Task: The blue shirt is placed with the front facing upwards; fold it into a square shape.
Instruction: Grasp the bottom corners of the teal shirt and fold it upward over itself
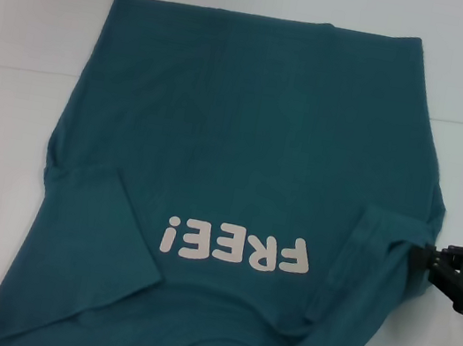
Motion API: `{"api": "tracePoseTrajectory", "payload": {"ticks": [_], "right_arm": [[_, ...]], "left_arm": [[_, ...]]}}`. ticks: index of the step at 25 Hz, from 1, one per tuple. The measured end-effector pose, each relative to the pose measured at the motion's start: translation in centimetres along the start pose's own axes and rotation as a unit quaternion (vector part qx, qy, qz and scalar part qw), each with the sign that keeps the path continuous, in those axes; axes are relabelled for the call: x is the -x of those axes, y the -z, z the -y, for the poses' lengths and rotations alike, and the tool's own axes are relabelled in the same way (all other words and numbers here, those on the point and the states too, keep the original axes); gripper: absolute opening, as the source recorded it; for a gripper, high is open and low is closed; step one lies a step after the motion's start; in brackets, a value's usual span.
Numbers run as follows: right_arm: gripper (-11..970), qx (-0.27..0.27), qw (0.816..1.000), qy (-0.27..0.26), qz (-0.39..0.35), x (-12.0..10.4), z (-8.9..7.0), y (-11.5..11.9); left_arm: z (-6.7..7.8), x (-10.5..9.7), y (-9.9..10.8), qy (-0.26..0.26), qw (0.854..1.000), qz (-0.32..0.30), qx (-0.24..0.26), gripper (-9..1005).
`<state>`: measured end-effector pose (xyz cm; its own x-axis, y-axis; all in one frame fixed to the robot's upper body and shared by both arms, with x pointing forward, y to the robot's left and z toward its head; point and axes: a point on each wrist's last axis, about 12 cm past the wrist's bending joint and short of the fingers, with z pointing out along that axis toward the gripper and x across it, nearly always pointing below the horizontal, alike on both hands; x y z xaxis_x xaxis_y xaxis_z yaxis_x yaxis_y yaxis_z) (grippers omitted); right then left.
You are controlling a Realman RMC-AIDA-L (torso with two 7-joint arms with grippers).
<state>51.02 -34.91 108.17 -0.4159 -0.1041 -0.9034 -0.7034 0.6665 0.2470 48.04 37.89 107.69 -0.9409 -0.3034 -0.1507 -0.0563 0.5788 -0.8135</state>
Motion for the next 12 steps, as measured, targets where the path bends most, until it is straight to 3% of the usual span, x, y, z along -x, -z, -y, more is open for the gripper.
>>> {"api": "tracePoseTrajectory", "payload": {"ticks": [3,12], "right_arm": [[38,0.001,1.000,-0.003,-0.001,-0.10,0.02,-0.20],[38,0.000,1.000,-0.004,-0.005,-0.06,0.30,-0.50]], "left_arm": [[0.10,0.21,-0.02,0.002,1.000,-0.007,0.006,803],[-0.02,0.35,-0.38,0.011,0.999,-0.020,0.023,812]]}}
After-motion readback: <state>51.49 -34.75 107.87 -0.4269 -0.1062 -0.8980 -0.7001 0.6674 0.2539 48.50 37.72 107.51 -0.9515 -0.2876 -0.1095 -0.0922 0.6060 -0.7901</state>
